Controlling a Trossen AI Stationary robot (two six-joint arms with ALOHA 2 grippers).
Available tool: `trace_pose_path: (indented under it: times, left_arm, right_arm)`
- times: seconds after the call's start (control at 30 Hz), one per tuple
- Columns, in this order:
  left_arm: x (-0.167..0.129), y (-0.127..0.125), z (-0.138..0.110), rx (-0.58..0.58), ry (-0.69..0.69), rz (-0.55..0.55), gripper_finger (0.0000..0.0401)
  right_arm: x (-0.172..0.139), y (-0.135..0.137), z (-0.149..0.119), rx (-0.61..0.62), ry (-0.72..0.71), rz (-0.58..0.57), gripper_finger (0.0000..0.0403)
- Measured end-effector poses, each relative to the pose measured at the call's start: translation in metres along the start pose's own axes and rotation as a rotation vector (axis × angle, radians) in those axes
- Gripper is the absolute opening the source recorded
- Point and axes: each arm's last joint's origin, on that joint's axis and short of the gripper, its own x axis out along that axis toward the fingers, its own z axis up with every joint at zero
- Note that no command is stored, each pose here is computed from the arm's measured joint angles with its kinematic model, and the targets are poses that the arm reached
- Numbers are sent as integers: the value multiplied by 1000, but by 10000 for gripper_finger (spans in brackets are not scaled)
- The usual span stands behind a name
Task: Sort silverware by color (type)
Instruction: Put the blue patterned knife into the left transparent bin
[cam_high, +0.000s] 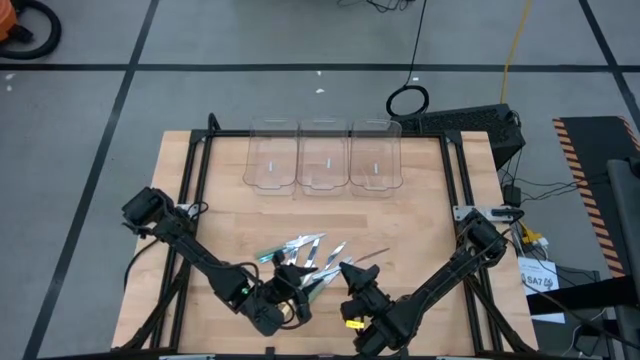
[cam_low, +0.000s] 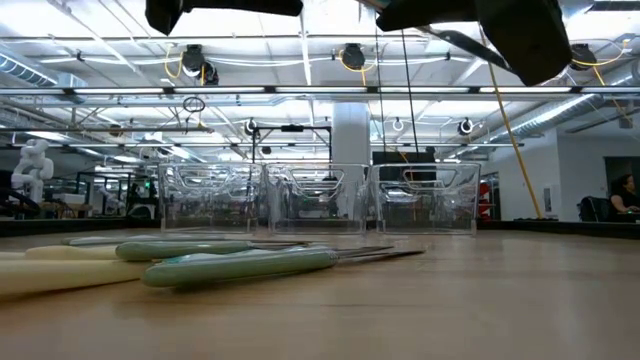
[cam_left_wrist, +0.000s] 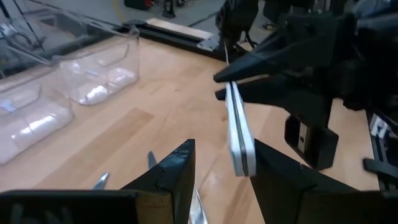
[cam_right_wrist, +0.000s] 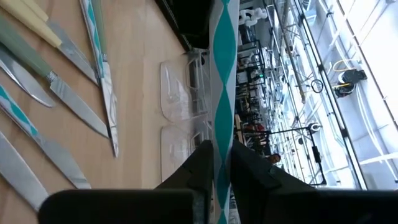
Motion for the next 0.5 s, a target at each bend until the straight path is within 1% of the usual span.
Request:
trace_pose_path:
  times: [0.1, 0.27, 0.5]
  left_arm:
    - [-2, -2, 1, 4, -26, 7, 150]
    - [-6, -8, 4, 4, -64, -17, 150]
    - [-5, -8, 6, 7, -76, -17, 149]
  right_arm:
    - [0, 0, 0, 1, -3, -12, 36]
    - [0, 0, 1, 4, -5, -19, 36]
    - [0, 0, 1, 13, -7, -21, 36]
